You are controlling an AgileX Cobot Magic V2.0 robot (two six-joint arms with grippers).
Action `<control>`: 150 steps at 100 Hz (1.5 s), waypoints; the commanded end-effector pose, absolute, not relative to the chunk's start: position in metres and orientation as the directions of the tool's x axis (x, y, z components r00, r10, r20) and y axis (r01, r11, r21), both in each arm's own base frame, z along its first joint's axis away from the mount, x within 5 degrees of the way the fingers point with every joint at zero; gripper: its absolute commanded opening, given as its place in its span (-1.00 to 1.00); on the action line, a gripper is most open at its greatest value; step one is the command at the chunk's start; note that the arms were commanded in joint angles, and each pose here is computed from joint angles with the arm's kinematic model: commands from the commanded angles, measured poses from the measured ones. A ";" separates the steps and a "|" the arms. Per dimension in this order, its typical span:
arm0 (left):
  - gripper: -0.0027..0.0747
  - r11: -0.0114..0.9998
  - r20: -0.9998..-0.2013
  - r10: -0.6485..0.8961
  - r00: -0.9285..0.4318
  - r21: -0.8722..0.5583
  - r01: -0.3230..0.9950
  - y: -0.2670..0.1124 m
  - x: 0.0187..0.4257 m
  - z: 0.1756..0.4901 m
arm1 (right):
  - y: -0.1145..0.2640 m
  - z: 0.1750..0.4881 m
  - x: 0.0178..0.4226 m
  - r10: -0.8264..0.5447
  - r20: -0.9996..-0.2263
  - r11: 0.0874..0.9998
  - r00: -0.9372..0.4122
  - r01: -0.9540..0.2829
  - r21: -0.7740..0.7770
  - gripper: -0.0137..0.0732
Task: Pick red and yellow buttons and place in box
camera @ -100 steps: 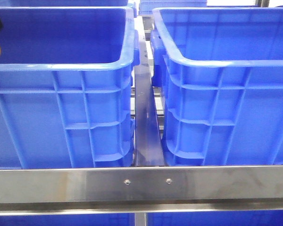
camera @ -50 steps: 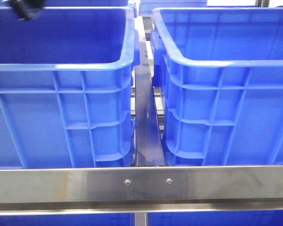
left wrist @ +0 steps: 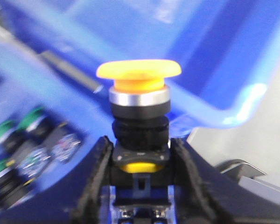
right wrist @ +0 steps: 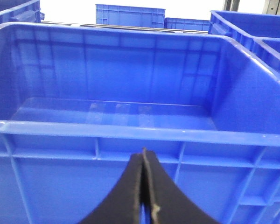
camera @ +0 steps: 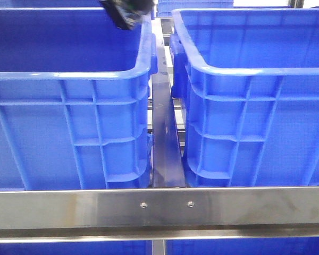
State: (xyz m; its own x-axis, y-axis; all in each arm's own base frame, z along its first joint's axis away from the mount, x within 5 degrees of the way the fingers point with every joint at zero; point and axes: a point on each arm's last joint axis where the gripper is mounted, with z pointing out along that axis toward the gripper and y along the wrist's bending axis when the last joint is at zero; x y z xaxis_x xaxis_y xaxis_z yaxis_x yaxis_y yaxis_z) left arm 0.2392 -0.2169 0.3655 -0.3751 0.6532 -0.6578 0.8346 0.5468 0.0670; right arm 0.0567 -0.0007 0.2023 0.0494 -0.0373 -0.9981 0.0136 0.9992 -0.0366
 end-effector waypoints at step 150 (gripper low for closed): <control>-0.83 0.532 -0.752 0.587 -0.301 0.078 0.843 -0.227 0.229 0.389 | 0.050 0.388 0.156 0.317 -0.742 0.766 -0.591 -0.301 0.568 0.62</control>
